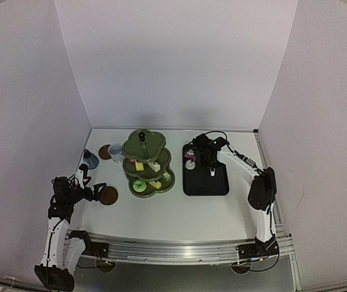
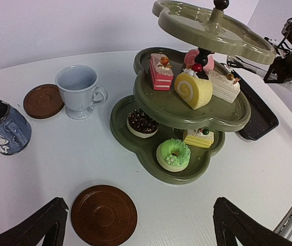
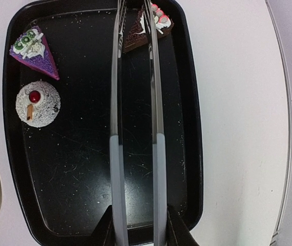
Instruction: Serve the afternoon tea
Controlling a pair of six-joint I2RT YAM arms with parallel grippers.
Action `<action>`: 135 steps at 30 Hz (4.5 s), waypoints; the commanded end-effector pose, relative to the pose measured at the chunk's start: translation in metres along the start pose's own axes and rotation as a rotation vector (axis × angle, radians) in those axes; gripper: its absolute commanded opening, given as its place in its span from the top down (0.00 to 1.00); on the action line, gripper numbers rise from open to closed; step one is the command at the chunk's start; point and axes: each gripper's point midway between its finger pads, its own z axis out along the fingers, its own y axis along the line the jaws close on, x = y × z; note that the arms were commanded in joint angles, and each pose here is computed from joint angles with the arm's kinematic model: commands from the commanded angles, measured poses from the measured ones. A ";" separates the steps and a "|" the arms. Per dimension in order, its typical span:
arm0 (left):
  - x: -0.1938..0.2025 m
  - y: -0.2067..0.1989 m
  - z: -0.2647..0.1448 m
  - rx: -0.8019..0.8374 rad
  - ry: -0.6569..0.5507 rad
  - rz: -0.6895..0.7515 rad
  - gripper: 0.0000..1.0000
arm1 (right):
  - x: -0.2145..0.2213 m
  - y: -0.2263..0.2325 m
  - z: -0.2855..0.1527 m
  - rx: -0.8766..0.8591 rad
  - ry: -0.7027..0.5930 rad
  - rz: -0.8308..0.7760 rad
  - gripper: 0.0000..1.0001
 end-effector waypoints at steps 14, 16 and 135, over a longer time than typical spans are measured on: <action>-0.013 -0.004 -0.004 0.015 -0.039 0.039 0.00 | 0.005 0.016 -0.002 -0.074 0.039 0.101 0.72; -0.013 -0.004 -0.004 0.014 -0.040 0.041 0.00 | 0.007 0.011 -0.001 -0.056 0.035 0.110 0.73; -0.015 -0.009 -0.008 0.029 -0.052 0.050 0.00 | -0.014 0.119 -0.227 -0.571 -0.498 -0.710 0.74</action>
